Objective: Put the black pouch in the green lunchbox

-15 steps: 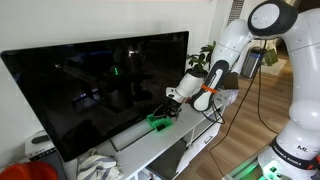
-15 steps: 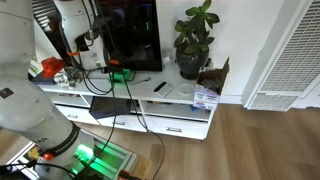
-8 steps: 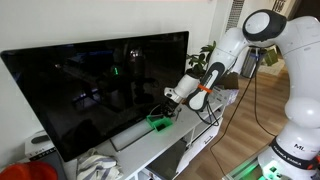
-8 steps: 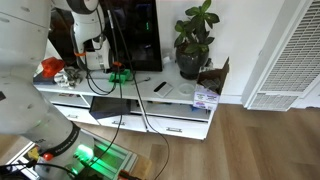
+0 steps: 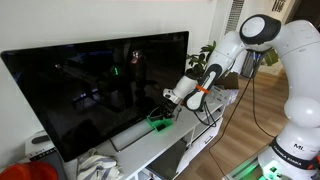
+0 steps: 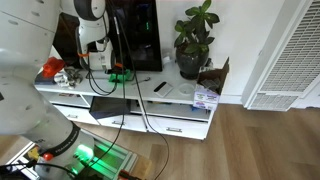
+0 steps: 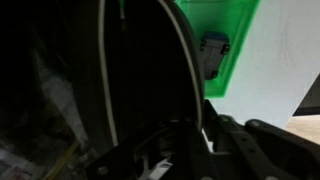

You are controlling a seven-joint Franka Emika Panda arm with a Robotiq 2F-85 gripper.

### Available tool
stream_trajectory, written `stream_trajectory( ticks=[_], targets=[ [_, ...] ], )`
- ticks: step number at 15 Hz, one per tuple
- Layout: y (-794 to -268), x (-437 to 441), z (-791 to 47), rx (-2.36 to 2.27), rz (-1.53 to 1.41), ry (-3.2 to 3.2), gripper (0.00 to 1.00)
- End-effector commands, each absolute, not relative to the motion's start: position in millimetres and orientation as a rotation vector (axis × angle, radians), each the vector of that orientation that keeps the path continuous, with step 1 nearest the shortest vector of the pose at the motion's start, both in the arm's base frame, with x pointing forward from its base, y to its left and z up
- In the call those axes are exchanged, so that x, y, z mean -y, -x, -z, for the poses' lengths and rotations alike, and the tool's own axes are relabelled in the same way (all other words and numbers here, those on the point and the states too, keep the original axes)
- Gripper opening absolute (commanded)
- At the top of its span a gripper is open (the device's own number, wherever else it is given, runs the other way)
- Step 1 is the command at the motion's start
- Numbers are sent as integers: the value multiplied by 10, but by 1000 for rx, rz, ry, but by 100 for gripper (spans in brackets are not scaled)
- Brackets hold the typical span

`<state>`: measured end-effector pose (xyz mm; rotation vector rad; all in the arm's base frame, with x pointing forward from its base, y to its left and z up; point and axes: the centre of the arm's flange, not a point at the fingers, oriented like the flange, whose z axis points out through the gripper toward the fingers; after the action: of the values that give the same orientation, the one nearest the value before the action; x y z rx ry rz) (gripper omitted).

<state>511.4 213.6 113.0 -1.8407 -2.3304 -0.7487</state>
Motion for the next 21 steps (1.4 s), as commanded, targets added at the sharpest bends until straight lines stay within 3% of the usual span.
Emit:
stream_trajectory(
  ticks=[1,8,9,15,21],
  targets=[
    [-5153,-2155,-1151,2345,733,1818,47],
    [-4889,-2279,-1363,2461,756,1791,96],
    [-4820,-2301,-1421,2485,768,1778,99],
    [-4421,-2366,-1775,2570,825,1745,100],
    [-3936,-2093,-2194,2319,764,2102,100]
  ],
)
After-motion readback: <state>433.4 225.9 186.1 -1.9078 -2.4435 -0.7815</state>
